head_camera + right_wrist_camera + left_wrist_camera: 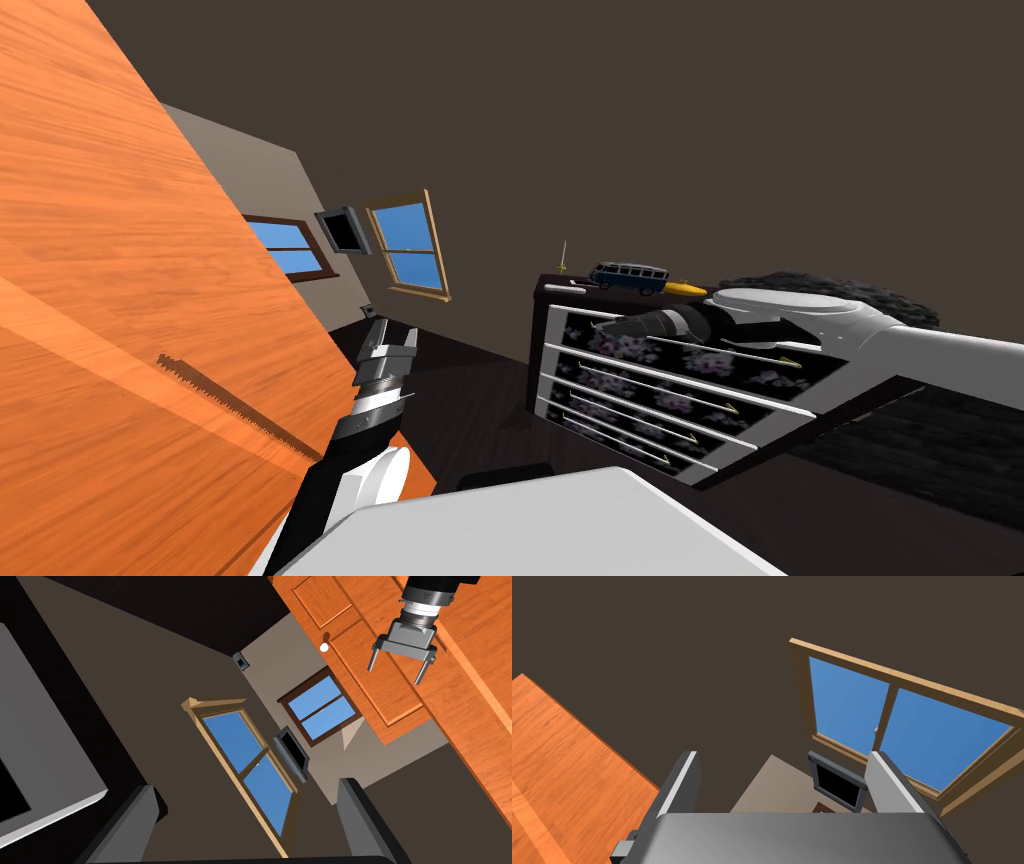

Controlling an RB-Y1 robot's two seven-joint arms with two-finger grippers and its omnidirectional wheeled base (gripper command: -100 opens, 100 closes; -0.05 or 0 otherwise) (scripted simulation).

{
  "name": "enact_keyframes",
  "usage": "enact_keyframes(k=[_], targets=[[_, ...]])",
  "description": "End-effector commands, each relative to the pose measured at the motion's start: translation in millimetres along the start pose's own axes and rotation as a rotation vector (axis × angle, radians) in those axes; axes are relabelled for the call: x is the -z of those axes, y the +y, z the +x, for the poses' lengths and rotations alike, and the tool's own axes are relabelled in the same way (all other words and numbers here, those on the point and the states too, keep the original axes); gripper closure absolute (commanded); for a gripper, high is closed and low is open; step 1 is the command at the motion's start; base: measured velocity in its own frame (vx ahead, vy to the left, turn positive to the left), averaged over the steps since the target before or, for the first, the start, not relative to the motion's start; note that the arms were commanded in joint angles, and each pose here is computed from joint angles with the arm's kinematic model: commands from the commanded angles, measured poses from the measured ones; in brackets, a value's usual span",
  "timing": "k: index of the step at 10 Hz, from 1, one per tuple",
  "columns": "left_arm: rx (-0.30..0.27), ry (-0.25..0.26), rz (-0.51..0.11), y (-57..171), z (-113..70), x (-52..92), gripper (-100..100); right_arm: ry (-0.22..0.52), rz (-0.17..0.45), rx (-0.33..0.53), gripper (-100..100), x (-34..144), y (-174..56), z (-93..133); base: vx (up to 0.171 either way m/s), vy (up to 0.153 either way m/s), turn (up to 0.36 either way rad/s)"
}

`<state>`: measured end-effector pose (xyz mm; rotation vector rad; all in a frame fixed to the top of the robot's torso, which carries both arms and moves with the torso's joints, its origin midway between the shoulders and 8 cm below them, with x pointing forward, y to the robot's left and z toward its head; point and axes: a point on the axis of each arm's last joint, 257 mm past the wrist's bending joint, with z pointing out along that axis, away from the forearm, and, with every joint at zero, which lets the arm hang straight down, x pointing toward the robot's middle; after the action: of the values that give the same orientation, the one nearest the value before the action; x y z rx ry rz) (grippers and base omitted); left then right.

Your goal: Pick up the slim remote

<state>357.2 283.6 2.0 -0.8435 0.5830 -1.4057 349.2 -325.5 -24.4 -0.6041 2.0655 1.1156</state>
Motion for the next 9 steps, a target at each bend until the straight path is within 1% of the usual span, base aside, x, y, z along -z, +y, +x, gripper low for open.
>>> enact_keyframes(k=[1, 2, 3, 5, 6, 8, 9], targets=[[0.000, 0.000, 0.000, 0, 0.0, 0.0, 0, 0.043, 0.026, 0.017, -100, 3.7, -2, -4, 0.032, -0.008, 0.049], [0.000, 0.000, 0.000, 0, 0.0, 0.0, 0, 0.068, 0.035, 0.027, -100, 3.2, -1, -6, 0.014, -0.007, 0.001], [0.000, 0.000, 0.000, 0, 0.0, 0.0, 0, 0.090, 0.068, 0.038, -100, 11.2, -7, -11, 0.029, -0.015, 0.092], [0.000, 0.000, 0.000, 0, 0.0, 0.0, 0, 0.142, 0.086, 0.060, -100, 9.7, -5, -15, 0.024, -0.014, 0.015], [0.000, 0.000, 0.000, 0, 0.0, 0.0, 0, 0.167, 0.120, 0.075, -100, 16.6, -10, -21, 0.033, -0.012, 0.081], [0.000, 0.000, 0.000, 0, 0.0, 0.0, 0, 0.212, 0.136, 0.095, -100, 14.8, -8, -25, 0.029, -0.016, 0.023], [0.000, 0.000, 0.000, 0, 0.0, 0.0, 0, 0.240, 0.170, 0.113, -100, 20.4, -12, -32, 0.028, -0.022, 0.078]])
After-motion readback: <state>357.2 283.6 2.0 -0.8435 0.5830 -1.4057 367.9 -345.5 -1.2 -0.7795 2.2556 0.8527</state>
